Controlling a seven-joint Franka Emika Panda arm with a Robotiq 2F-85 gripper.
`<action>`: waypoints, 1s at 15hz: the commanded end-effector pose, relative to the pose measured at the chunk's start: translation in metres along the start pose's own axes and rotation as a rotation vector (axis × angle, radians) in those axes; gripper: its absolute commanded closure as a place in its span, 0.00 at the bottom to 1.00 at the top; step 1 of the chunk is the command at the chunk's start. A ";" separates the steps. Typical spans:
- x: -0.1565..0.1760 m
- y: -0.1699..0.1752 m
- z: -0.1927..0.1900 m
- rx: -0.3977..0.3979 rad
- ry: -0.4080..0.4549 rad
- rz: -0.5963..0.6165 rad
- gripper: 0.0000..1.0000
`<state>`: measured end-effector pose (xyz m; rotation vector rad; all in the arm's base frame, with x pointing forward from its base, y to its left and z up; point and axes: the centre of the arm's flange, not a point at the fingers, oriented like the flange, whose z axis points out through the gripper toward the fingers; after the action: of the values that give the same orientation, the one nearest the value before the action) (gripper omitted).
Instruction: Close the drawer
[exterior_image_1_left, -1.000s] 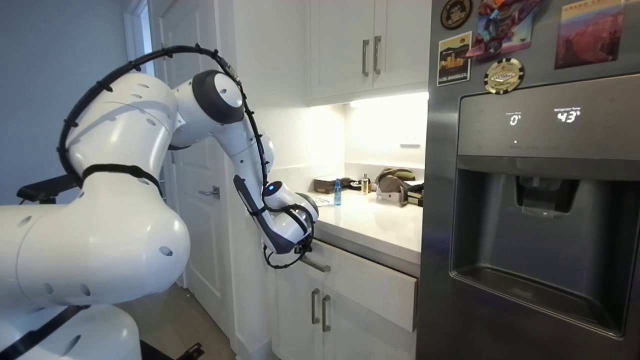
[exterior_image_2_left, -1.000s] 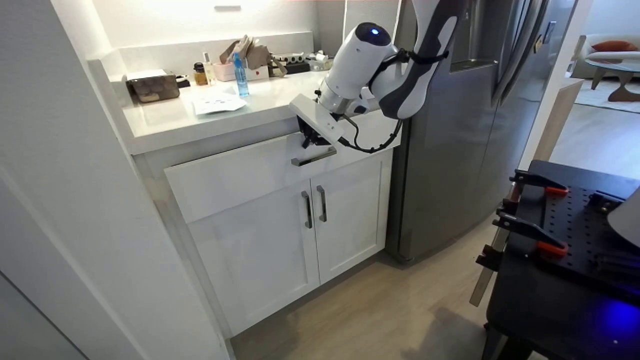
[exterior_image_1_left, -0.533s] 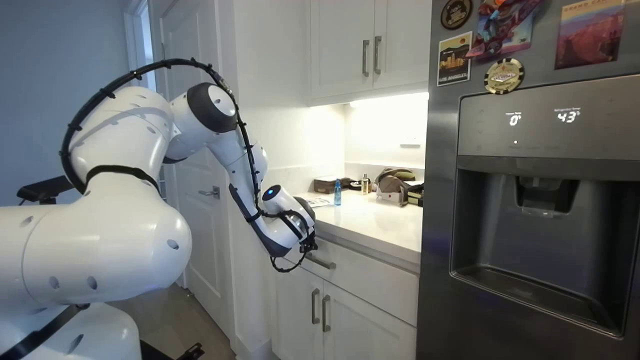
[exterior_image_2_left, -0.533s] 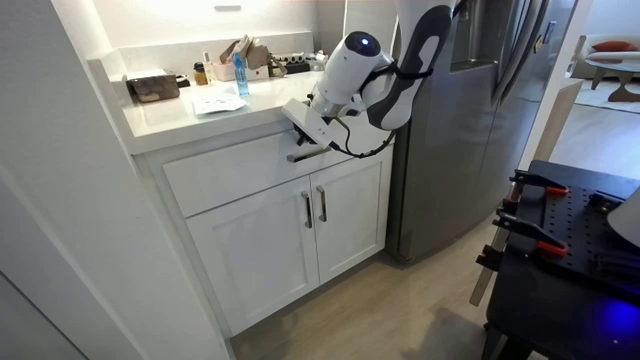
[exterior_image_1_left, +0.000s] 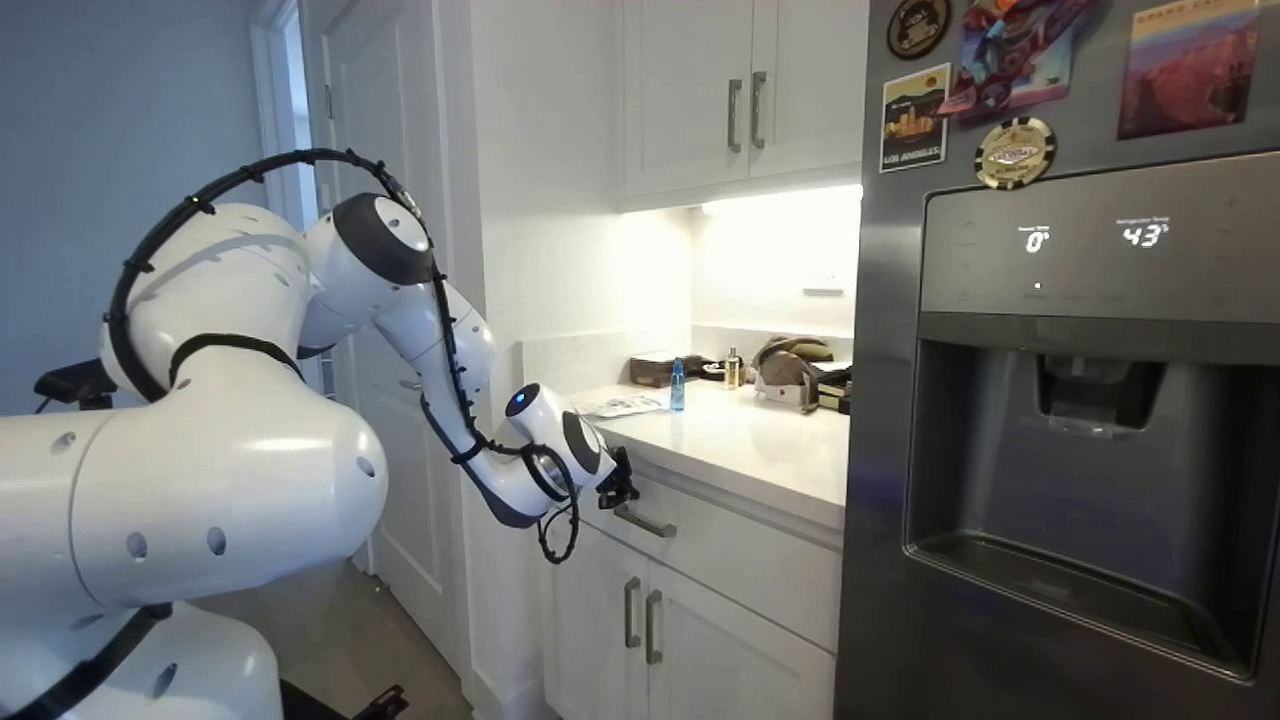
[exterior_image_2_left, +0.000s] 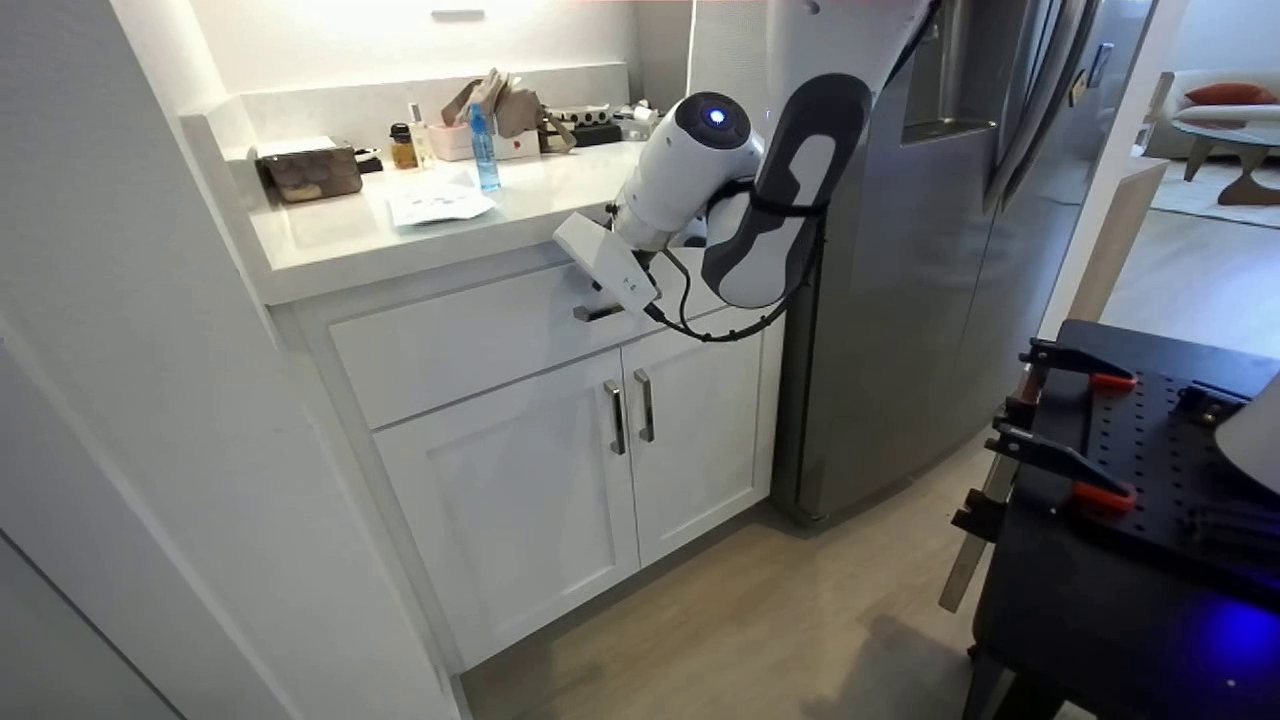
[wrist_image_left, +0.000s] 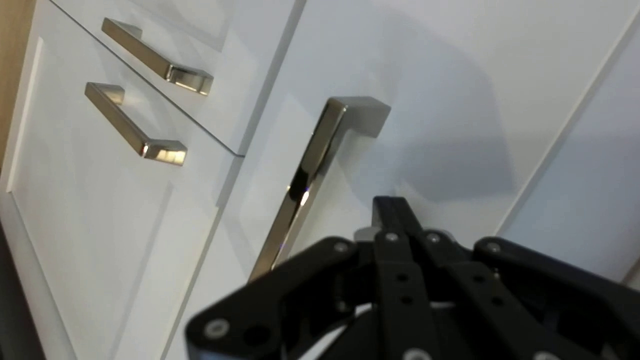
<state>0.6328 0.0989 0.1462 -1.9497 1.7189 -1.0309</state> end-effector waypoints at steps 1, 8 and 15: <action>0.024 -0.025 0.021 -0.022 -0.021 -0.024 1.00; 0.030 -0.045 -0.041 -0.126 -0.208 -0.207 1.00; 0.009 0.012 -0.142 -0.264 -0.442 -0.371 1.00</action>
<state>0.5154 0.1310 0.1932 -2.4344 1.3494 -0.6302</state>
